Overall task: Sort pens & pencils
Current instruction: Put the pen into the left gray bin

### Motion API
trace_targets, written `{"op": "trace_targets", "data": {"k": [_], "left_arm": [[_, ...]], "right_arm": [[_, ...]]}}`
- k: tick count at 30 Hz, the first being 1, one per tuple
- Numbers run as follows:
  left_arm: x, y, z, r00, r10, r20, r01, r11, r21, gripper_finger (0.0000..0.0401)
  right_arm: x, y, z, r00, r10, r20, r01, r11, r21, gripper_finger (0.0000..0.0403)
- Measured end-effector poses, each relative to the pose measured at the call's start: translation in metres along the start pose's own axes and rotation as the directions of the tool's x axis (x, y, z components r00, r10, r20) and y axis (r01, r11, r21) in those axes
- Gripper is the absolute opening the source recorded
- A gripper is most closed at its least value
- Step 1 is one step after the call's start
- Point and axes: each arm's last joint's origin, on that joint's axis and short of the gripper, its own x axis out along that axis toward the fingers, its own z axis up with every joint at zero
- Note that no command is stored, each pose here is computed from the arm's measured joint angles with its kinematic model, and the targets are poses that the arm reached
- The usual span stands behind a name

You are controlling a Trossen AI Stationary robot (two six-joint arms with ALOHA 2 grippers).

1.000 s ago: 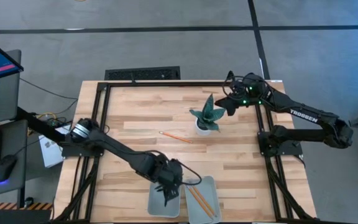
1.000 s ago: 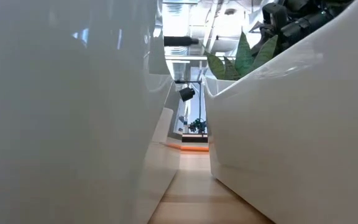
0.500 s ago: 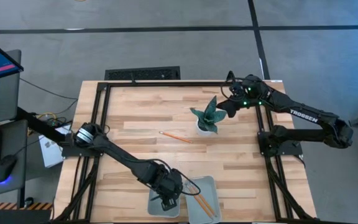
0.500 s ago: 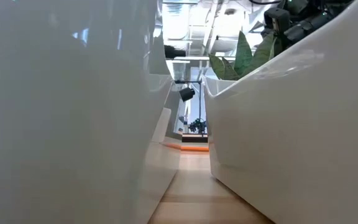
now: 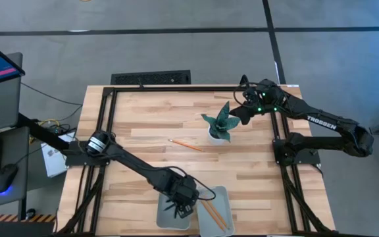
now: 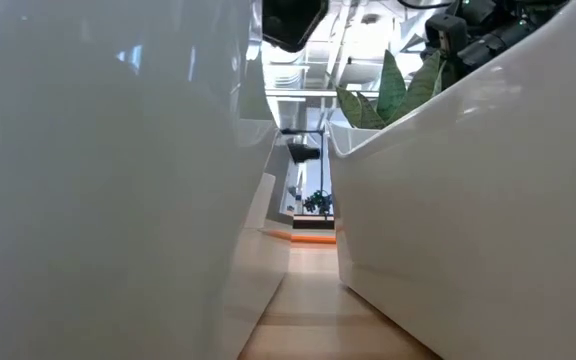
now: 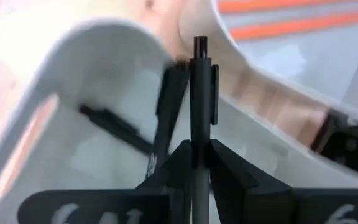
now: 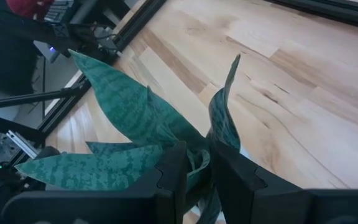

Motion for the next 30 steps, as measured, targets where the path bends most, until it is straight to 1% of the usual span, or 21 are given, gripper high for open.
{"op": "trace_targets", "data": {"k": [3,8,12,16,23,30], "left_arm": [[0.001,0.005,0.004,1.000,0.024,0.013,-0.023,0.998,-0.060,0.0030],[0.000,0.008,0.009,1.000,0.021,0.003,-0.021,0.990,-0.142,0.0030],[0.000,0.008,0.009,1.000,0.019,0.003,-0.019,0.989,-0.149,0.0030],[0.001,0.004,0.004,1.000,0.019,0.005,-0.018,0.983,-0.185,0.0030],[0.001,-0.002,-0.006,0.999,0.038,0.030,-0.030,0.976,-0.216,0.0030],[0.001,-0.005,-0.010,0.997,0.056,0.059,-0.039,0.966,-0.257,0.0030]], "right_arm": [[0.000,0.000,-0.001,1.000,-0.002,-0.006,0.002,1.000,0.003,0.0098],[0.000,0.000,-0.001,1.000,-0.003,-0.008,0.003,1.000,0.004,0.0098],[0.000,0.000,-0.001,1.000,-0.004,-0.009,0.004,1.000,0.004,0.0098],[0.000,0.000,-0.001,1.000,-0.004,-0.009,0.004,1.000,0.003,0.0098],[0.000,0.000,-0.001,1.000,-0.004,-0.009,0.004,1.000,0.003,0.0098],[0.000,0.000,-0.001,1.000,-0.004,-0.009,0.004,1.000,0.004,0.0098]]}}
